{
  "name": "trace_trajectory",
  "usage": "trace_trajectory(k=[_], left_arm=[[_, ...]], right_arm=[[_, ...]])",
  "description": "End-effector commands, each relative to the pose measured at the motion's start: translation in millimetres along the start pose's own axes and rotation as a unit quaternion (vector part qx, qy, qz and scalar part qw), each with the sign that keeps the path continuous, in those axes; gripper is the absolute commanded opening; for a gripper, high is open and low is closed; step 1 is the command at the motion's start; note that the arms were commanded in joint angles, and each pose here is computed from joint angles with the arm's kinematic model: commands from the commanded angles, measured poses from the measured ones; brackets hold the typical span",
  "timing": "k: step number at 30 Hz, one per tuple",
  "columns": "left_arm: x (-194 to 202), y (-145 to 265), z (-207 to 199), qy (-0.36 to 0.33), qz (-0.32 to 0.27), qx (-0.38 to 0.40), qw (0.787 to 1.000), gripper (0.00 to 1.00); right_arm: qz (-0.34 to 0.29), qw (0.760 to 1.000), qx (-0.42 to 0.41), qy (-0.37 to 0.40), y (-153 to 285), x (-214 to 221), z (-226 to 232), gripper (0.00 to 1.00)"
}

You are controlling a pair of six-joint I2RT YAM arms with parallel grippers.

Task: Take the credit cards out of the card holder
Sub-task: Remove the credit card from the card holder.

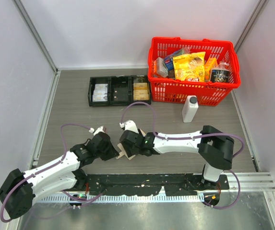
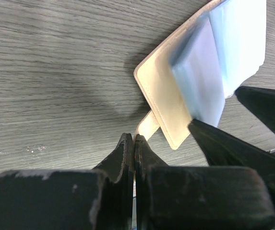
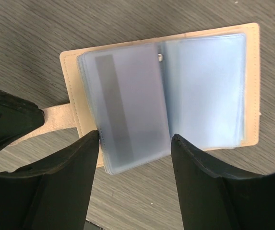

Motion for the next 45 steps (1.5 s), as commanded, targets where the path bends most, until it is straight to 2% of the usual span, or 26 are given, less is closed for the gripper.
trace_trajectory(k=[1,6,13,20,33,45], left_arm=[[5.1,-0.1,7.2,-0.006,0.006,-0.010,1.000,0.00],[5.0,-0.7,5.5,-0.008,0.009,-0.009,1.000,0.00],[5.3,-1.2,4.6,-0.008,0.010,-0.007,1.000,0.00],[5.1,-1.0,4.1,-0.009,0.010,-0.005,1.000,0.00],[5.2,-0.6,3.8,-0.009,0.010,-0.003,1.000,0.00],[7.0,2.3,4.7,-0.011,0.012,0.000,1.000,0.00]], right_arm=[[-0.031,0.999,-0.016,-0.041,15.8,-20.7,-8.8,0.67],[-0.029,0.998,-0.013,-0.047,15.0,-18.3,-16.4,0.72],[-0.012,0.997,-0.062,-0.043,11.7,-14.3,1.2,0.76],[-0.016,0.997,-0.070,-0.034,11.6,-19.9,6.9,0.81],[-0.007,1.000,-0.021,-0.002,-12.3,-17.1,13.1,0.83],[-0.017,0.999,0.050,0.005,-11.8,-18.1,-11.5,0.82]])
Point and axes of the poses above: each gripper's point midway between its finger pads, its own y axis back along the fingers, its own z axis along the line the jaws close on, x = y × z, the point moved 2 cm from there along y, back along the fingers, and after that the axes turned 7 degrees about -y, right-handed, at the moved point
